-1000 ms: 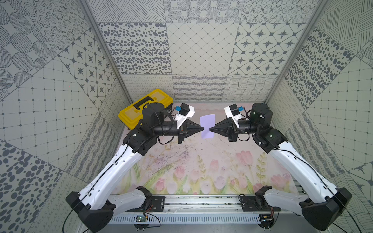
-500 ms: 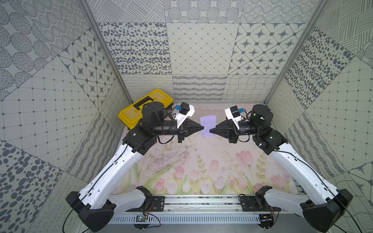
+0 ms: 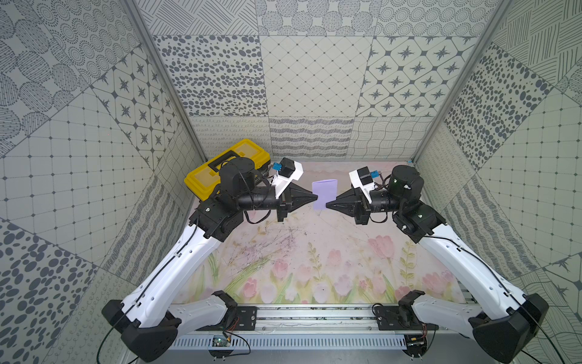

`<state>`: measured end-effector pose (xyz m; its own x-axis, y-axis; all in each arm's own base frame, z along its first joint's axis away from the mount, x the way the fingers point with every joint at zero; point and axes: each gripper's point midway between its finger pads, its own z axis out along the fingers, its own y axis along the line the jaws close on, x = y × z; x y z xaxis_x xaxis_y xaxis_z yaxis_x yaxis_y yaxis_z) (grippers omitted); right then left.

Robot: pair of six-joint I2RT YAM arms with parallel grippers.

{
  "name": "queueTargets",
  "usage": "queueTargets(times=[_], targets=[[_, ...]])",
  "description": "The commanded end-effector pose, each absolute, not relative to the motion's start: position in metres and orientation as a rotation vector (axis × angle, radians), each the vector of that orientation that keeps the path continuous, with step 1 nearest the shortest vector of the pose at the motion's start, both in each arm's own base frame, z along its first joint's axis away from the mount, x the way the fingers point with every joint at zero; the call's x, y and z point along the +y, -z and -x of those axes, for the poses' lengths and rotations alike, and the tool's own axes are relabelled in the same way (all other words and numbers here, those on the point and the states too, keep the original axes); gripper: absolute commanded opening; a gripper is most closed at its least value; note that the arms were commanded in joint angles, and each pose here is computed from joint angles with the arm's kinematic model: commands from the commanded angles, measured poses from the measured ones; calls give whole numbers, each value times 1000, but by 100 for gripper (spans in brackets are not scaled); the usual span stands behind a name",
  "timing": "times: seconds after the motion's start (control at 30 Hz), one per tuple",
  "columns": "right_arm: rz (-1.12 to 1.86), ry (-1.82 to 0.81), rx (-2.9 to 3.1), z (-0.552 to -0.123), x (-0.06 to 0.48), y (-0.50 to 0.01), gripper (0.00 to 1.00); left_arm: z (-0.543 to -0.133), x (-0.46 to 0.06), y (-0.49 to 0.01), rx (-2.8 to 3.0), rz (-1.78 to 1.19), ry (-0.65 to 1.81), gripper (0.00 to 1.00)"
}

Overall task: Fold the square paper along the opposite sides
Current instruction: Smooth out the paper.

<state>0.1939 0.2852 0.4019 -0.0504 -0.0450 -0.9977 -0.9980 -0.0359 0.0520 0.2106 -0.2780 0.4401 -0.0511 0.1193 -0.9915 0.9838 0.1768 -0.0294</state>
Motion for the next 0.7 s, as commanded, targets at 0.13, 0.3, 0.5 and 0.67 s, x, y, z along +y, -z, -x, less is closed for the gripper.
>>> queueTargets(times=[0.13,0.3,0.5,0.67], targets=[[1229,-1235,1246,-192,284,-405,0,-206,-275,-456,1341,-1159,1015,0],[1234,-1237,1242,-191,284,-405,0,-205,-274,-455,1345,-1158,1008,0],[1242,-1244,1247,-190,284,-401,0,-204,-273,-457,1342,-1158,1003,0],[1224,-1226,1249,-193,284,-401,0,-204,-273,-458,1343,-1157,1000,0]])
